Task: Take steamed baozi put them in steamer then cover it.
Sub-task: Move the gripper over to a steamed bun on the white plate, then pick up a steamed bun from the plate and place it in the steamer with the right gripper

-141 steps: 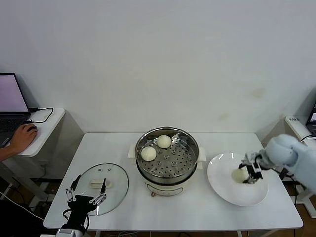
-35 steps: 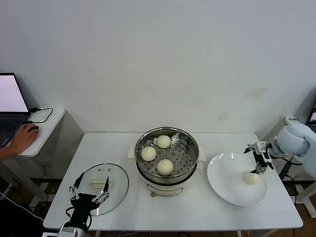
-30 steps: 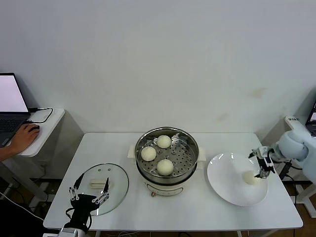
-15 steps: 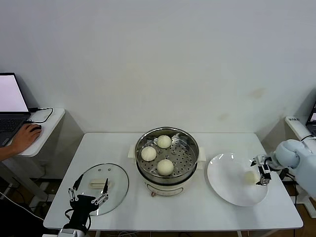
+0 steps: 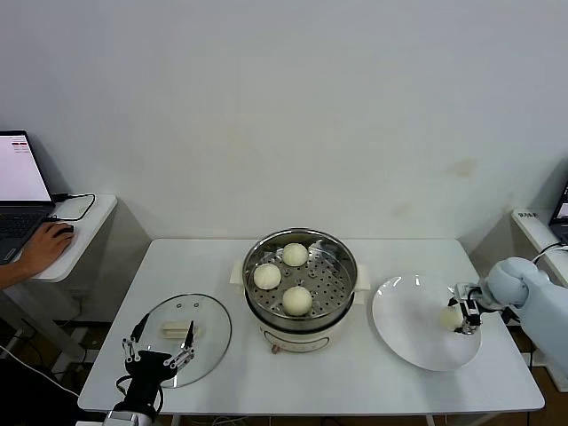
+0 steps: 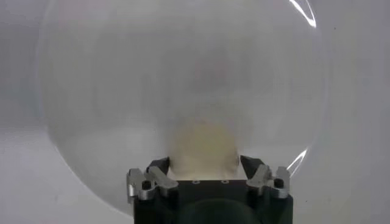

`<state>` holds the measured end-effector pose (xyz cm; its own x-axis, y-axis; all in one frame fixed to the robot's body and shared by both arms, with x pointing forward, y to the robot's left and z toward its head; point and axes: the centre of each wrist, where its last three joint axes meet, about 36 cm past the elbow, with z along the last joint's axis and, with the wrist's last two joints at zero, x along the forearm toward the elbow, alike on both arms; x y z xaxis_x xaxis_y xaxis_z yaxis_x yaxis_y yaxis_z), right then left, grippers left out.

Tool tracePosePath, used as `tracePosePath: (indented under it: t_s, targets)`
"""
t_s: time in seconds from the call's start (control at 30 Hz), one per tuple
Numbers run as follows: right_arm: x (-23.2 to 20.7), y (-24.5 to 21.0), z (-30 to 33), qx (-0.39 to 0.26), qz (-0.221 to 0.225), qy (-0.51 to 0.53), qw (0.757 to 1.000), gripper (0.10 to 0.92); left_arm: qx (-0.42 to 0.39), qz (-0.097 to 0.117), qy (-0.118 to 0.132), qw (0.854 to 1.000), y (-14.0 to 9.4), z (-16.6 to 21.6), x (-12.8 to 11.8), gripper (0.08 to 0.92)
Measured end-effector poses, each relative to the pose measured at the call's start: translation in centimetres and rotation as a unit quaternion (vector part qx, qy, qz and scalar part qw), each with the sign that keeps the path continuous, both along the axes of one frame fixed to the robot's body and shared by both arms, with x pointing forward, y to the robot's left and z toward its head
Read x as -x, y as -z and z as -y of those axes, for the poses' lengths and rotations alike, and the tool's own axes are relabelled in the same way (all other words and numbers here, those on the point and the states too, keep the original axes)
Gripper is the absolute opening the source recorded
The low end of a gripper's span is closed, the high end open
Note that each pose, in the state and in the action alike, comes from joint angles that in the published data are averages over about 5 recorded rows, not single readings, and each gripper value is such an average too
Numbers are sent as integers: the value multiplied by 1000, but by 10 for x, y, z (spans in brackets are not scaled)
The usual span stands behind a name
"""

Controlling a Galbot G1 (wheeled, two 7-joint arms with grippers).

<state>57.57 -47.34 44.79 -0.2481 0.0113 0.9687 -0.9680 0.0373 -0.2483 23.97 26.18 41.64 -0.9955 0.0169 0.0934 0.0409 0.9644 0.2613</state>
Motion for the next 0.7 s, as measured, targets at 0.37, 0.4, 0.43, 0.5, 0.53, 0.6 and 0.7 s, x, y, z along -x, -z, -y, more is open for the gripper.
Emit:
tracePosePath:
  t_s: [0.37,0.4,0.43,0.5,0.53,0.6,0.7]
  targets:
    - [-10,-50,-4,-4,16,0,1000,583,0,2,1,1000,-2,0,0,823]
    - [-11,-58,-6,-4,19,-1,1000,584,0,3,2,1000,-2,0,0,823]
    - [-13,-67,-7,-5,22,-2,1000,585,1,3,2,1000,-2,1,-1,823]
    - [-15,-86,-12,-8,28,-4,1000,588,1,4,4,1000,-3,1,-1,823]
    - [-16,-97,-16,-11,32,-7,999,590,1,5,5,1000,-3,1,-1,823]
    - [-19,-119,-26,-18,41,-14,999,593,0,6,6,1000,-4,2,-1,823]
    - [-23,-152,-49,-30,57,-30,997,595,0,7,8,1000,-5,1,-2,823]
